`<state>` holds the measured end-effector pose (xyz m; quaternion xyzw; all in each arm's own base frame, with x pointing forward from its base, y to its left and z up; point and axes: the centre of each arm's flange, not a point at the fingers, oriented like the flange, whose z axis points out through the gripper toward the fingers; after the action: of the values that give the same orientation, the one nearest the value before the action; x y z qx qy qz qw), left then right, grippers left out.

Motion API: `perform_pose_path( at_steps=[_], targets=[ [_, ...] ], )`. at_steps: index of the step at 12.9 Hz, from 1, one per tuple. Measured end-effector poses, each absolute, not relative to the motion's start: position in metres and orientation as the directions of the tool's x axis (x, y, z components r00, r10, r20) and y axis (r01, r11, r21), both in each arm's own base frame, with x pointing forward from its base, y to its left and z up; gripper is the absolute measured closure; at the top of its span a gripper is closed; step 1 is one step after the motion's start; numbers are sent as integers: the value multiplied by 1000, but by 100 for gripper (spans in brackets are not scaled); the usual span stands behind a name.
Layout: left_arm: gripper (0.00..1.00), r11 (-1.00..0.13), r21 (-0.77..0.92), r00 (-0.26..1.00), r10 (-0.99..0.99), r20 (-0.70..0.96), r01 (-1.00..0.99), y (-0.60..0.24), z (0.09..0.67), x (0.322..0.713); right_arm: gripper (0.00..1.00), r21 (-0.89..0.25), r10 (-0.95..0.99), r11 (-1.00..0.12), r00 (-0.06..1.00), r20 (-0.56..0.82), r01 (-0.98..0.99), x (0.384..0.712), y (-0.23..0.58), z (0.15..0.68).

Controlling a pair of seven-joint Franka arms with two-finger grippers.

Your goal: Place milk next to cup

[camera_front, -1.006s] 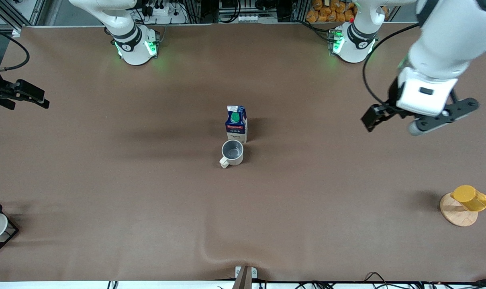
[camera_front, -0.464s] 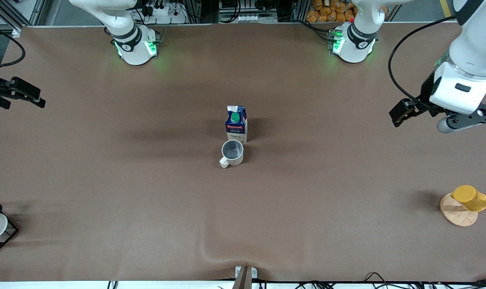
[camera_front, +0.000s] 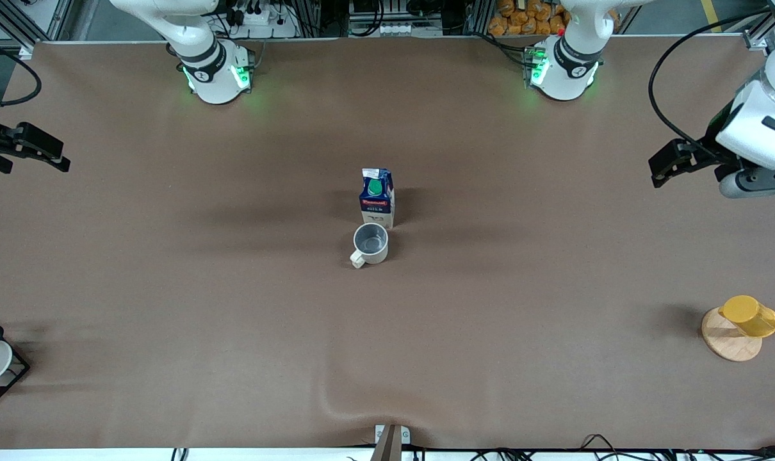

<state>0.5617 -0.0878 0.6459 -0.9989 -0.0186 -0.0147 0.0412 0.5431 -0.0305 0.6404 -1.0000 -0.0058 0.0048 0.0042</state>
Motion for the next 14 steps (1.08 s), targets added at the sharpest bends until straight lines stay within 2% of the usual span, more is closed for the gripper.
perform_pose_path(
  at_steps=[4, 14],
  targets=[
    [0, -1000, -30, 1000, -5, 31, -4, -55, 655, 548, 0, -10, 0, -1000, 1000, -20, 0, 540, -36, 646],
    [0, -999, -30, 998, -44, 36, -43, -65, 656, 547, 0, -10, -1, -1000, 1000, -18, -2, 540, -36, 647]
  ],
)
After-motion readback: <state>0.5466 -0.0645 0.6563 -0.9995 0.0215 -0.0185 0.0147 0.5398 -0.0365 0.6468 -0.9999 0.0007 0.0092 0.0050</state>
